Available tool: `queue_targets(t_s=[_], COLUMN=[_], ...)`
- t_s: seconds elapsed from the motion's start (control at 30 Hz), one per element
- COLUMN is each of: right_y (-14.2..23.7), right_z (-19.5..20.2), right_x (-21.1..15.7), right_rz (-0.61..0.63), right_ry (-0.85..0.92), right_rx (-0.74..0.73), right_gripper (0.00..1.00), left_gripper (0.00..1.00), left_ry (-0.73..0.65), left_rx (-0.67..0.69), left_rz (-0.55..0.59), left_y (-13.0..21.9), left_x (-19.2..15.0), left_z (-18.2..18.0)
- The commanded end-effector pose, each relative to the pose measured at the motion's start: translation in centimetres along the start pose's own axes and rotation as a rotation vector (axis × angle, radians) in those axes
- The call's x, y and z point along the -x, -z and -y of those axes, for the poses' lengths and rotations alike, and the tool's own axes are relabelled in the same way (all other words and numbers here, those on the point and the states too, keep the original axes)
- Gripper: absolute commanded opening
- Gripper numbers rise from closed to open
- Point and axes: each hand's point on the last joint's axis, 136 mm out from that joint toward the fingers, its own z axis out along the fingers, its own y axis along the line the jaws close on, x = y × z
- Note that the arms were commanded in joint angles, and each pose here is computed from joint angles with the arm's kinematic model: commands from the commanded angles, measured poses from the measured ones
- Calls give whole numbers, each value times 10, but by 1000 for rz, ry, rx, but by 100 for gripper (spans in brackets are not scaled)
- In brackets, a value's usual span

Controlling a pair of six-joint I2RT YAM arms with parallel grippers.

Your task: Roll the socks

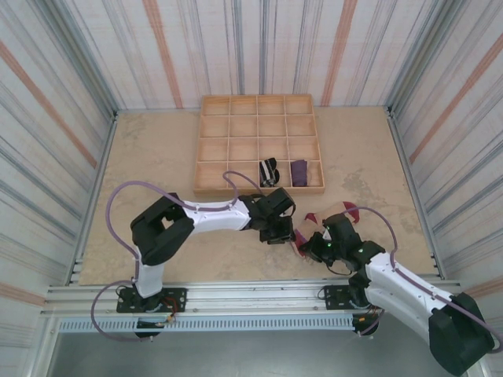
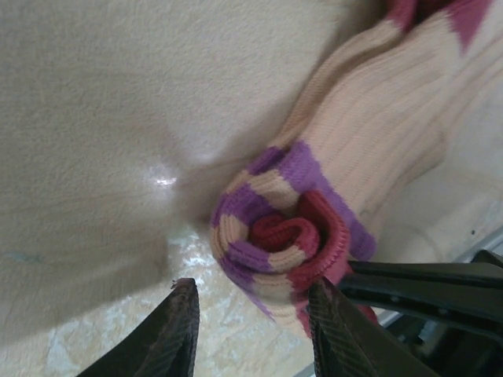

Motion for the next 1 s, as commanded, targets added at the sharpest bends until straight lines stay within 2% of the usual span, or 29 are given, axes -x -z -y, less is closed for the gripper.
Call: queue_targets(t_s=[0.0,0.37,0.63,0.67,0.8,0.97], right_y=[-2,-5,-2,1,16,38], right_z=[41,24,17,15,-1,-41], right_x=[-18,-13,-7,-5,7,17], right_rz=[-67,-92,-88,-78,-41,79], right_ry=[-85,-83,-44,-18,140,439], right_rx=[-148,-108,-105,-117,-136,-139], right_gripper=[0,0,1,8,40,58], left_gripper=[40,40,4,0,0,0], left_ry=[32,83,133,140,146,177], left_rx=[20,119,172,176,216,270], left_rz=[20,-32,-68,-70,-75,-77], left_y=[-7,-14,-21,-19,-1,28], left_x=[4,7,2,2,6,3], left_z=[-1,-3,-23,-27,-46,-73])
